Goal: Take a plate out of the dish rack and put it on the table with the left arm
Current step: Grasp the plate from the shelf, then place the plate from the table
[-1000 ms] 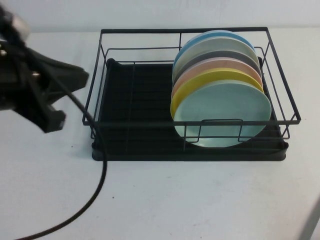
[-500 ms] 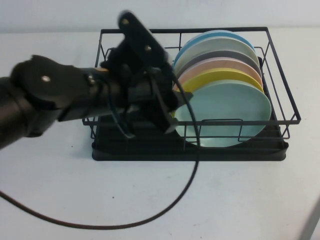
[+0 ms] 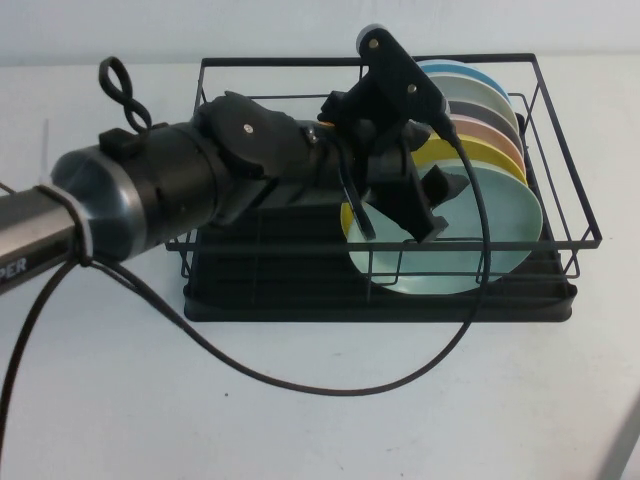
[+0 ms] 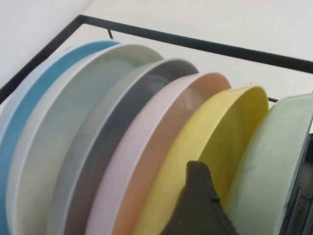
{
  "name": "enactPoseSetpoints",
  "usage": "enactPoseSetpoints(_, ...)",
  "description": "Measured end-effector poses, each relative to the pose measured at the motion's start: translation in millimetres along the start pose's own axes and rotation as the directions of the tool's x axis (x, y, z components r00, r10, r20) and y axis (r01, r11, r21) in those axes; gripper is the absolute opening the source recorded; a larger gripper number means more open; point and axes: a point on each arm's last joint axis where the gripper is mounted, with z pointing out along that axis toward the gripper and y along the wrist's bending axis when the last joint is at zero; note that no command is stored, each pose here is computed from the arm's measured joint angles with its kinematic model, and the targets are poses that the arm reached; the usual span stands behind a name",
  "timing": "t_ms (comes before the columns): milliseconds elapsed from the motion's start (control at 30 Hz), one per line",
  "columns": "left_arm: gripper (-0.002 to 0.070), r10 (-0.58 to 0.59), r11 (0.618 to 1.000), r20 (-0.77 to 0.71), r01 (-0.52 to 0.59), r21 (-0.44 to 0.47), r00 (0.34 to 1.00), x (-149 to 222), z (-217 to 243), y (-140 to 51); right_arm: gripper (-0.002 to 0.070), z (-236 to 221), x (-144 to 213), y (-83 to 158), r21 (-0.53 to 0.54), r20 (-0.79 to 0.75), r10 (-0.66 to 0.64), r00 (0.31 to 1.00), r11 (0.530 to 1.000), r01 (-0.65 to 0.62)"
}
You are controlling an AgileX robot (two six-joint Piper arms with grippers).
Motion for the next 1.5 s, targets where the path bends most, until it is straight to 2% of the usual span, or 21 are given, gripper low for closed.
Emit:
enactPoseSetpoints(300, 0.0449, -0.007, 0.999, -0.038, 0.008, 0.035, 0.999, 13, 21, -4.1, -0.0021, 0, 0, 0, 0.000, 0.000, 0.000, 1.000, 1.000, 0.000)
enactPoseSetpoints(367, 0.0426, -0.006, 1.000, -0.040, 0.007, 0.029, 0.999, 14, 22, -3.6, -0.0021, 0, 0, 0, 0.000, 0.000, 0.000, 1.000, 1.000, 0.000)
enactPoseSetpoints(433, 0.0365, -0.005, 1.000, -0.040, 0.005, 0.022, 0.999, 15, 22, -2.9, -0.0021, 0, 0, 0, 0.000, 0.000, 0.000, 1.000, 1.000, 0.000)
enactPoseSetpoints(567, 0.0138, 0.025, 1.000, -0.038, -0.025, -0.002, 0.999, 14, 22, -0.5, -0.0020, 0, 0, 0, 0.000, 0.000, 0.000, 1.000, 1.000, 0.000)
enactPoseSetpoints(600, 0.0115, 0.054, 0.999, -0.041, -0.054, -0.001, 0.998, 14, 22, -0.5, -0.0020, 0, 0, 0, 0.000, 0.000, 0.000, 1.000, 1.000, 0.000)
enactPoseSetpoints(800, 0.0111, 0.082, 0.997, -0.032, -0.082, 0.001, 0.996, 10, 18, -0.2, -0.0020, 0, 0, 0, 0.000, 0.000, 0.000, 1.000, 1.000, 0.000)
enactPoseSetpoints(933, 0.0102, 0.129, 0.991, 0.026, -0.128, -0.028, 0.991, -11, -2, 4.9, -0.0020, 0, 0, 0, 0.000, 0.000, 0.000, 1.000, 1.000, 0.000)
enactPoseSetpoints(1033, 0.0081, 0.156, 0.986, 0.095, -0.150, -0.074, 0.983, -37, -29, 10.0, -0.0020, 0, 0, 0, 0.000, 0.000, 0.000, 1.000, 1.000, 0.000)
enactPoseSetpoints(1167, 0.0074, 0.106, 0.989, 0.237, -0.076, -0.129, 0.966, -78, -89, 13.7, -0.0020, 0, 0, 0, 0.000, 0.000, 0.000, 1.000, 1.000, 0.000)
enactPoseSetpoints(1233, 0.0074, 0.007, 0.996, 0.302, 0.021, -0.090, 0.953, -93, -117, 10.0, -0.0020, 0, 0, 0, 0.000, 0.000, 0.000, 1.000, 1.000, 0.000)
enactPoseSetpoints(1333, 0.0074, -0.196, 0.981, 0.325, 0.183, 0.070, 0.925, -102, -153, 1.7, -0.0020, 0, 0, 0, 0.000, 0.000, 0.000, 1.000, 1.000, 0.000)
enactPoseSetpoints(1400, 0.0074, -0.310, 0.944, 0.249, 0.267, 0.193, 0.917, -100, -169, -4.1, -0.0020, 0, 0, 0, 0.000, 0.000, 0.000, 1.000, 1.000, 0.000)
enactPoseSetpoints(1500, 0.0074, -0.370, 0.888, 0.036, 0.342, 0.306, 0.928, -82, -178, -10.8, -0.0020, 0, 0, 0, 0.000, 0.000, 0.000, 1.000, 1.000, 0.000)
